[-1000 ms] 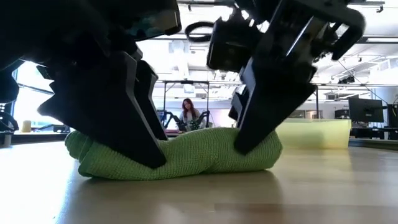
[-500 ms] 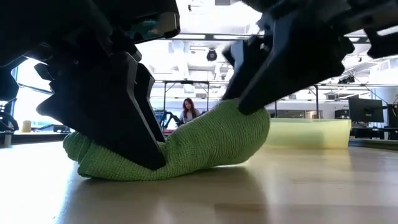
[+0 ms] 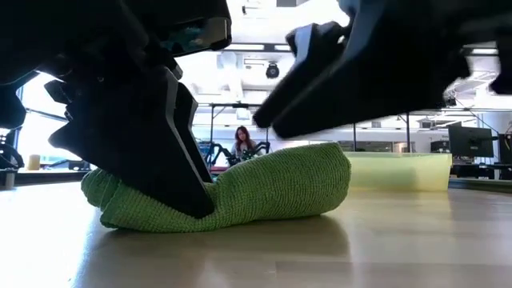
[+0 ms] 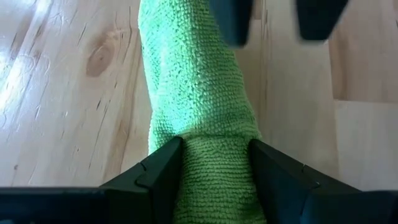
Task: Roll microfiber towels into tight, uniform cylinder then place into a basket
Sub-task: Roll the green towel, then put the green towel into the bin, then roll the blue towel
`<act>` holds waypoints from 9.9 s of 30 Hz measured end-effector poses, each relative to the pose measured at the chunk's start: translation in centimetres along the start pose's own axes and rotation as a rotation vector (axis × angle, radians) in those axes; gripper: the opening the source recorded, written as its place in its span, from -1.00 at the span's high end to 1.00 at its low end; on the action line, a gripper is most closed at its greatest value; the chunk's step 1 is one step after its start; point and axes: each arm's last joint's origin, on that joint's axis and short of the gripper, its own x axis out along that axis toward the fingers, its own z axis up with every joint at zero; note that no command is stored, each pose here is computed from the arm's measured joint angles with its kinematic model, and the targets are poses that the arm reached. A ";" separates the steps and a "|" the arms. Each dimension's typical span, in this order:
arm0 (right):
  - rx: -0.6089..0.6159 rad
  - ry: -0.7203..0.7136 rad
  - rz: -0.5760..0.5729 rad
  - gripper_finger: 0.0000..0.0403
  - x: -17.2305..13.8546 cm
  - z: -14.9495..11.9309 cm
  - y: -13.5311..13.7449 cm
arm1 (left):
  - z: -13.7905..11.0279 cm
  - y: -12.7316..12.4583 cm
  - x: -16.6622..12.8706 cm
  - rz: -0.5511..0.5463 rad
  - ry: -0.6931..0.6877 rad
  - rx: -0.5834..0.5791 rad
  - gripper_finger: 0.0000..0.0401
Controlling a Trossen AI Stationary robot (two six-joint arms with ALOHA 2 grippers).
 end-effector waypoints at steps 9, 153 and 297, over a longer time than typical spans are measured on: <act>0.009 0.090 -0.031 0.27 2.5 -2.4 -1.0 | 0.0 0.0 0.0 -0.001 0.000 -0.024 0.12; 0.758 0.164 0.157 -0.07 -16.0 -8.7 -21.8 | 4.9 24.2 5.3 0.159 0.326 -0.185 0.30; -0.030 0.549 -0.071 0.11 0.9 -9.7 -26.9 | 2.4 9.0 -10.3 0.285 0.103 0.185 0.45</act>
